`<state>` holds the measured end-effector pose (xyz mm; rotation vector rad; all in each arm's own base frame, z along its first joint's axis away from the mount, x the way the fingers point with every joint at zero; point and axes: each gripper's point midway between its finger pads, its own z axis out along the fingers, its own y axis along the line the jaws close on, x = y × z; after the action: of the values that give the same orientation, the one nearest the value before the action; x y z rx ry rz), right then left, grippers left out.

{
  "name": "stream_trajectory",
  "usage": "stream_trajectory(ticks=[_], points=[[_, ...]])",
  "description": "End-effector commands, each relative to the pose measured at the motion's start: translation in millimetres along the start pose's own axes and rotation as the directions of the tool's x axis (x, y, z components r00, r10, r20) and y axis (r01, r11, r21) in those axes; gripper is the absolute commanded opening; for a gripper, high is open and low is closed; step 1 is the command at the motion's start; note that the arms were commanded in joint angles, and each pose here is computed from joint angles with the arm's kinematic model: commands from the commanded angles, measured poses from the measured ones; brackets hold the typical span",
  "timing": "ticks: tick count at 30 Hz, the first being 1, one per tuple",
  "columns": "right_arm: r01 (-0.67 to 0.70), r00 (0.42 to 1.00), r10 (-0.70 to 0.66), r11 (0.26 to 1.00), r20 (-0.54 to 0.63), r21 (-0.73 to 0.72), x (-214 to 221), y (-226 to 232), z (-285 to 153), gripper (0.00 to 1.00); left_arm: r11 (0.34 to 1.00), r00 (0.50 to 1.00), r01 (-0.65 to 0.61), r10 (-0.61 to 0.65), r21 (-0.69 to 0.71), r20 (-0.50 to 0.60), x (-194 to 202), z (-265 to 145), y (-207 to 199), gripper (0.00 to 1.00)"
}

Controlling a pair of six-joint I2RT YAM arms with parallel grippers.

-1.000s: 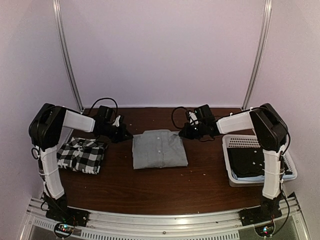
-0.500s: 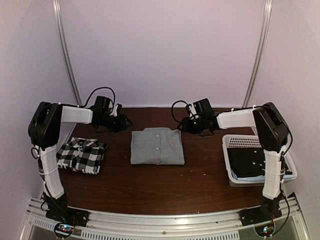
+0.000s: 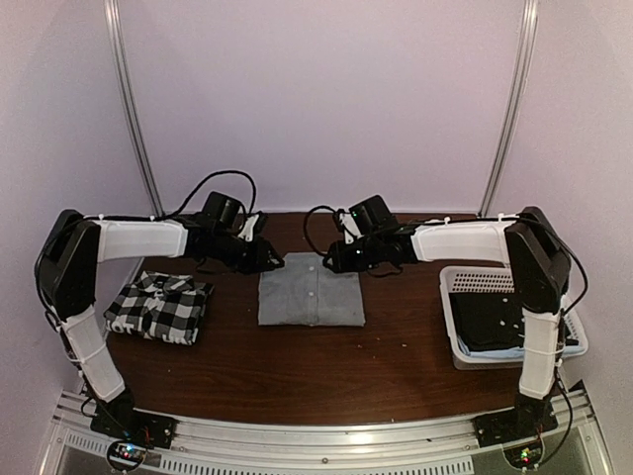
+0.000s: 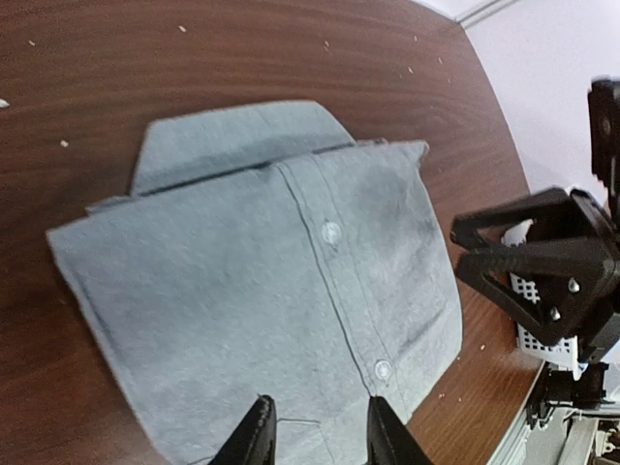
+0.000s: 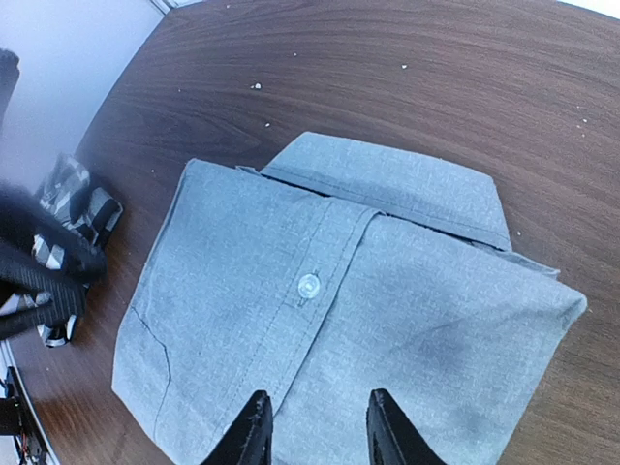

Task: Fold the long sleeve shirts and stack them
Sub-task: Smooth out the square-folded shirt at the center of the board.

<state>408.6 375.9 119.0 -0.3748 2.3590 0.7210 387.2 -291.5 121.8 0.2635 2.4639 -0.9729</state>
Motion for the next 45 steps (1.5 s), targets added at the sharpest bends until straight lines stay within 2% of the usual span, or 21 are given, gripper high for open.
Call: stream_trajectory(ticks=[1,9,12,16,22,29,33,38,45], points=[[0.016,1.0,-0.016,0.998,-0.01,0.065,-4.6,-18.9,19.1,0.34,1.0,1.0,-0.002,0.002,0.002,-0.026,8.8,16.8,-1.2,0.31],[-0.02,0.998,0.027,0.992,-0.054,0.128,-10.0,-66.5,68.2,0.31,0.998,0.999,-0.046,0.045,-0.052,-0.011,-35.8,72.1,20.8,0.27],[-0.058,0.996,0.067,0.988,-0.063,0.144,-9.1,-85.2,79.2,0.3,0.997,0.999,-0.019,0.017,-0.072,-0.038,-38.2,99.8,45.0,0.26],[-0.074,0.993,0.087,0.986,-0.082,0.149,-4.1,-94.1,85.3,0.3,0.997,0.998,0.009,-0.014,-0.078,-0.055,-40.7,116.8,63.7,0.25],[-0.072,0.991,0.087,0.986,-0.097,0.149,-0.1,-95.4,84.9,0.3,0.995,1.0,0.009,-0.011,-0.098,-0.019,-64.3,106.5,66.7,0.25],[-0.055,0.996,0.065,0.985,-0.056,0.164,-22.1,-87.5,63.6,0.3,0.991,0.997,-0.052,0.059,-0.122,0.055,-100.1,60.7,38.9,0.29],[-0.036,0.999,0.041,0.985,-0.024,0.167,-38.6,-76.1,44.4,0.32,0.995,0.997,-0.055,0.059,-0.086,0.044,-83.2,40.6,16.4,0.29],[-0.004,1.0,0.005,0.986,-0.006,0.166,-44.1,-54.0,19.6,0.33,0.998,0.998,-0.06,0.061,0.013,-0.026,-26.8,31.3,-20.8,0.29],[0.024,0.999,-0.02,0.993,-0.035,0.116,-12.6,-15.2,3.7,0.35,0.992,0.991,-0.016,0.032,0.127,-0.126,44.3,35.1,-47.4,0.29]])
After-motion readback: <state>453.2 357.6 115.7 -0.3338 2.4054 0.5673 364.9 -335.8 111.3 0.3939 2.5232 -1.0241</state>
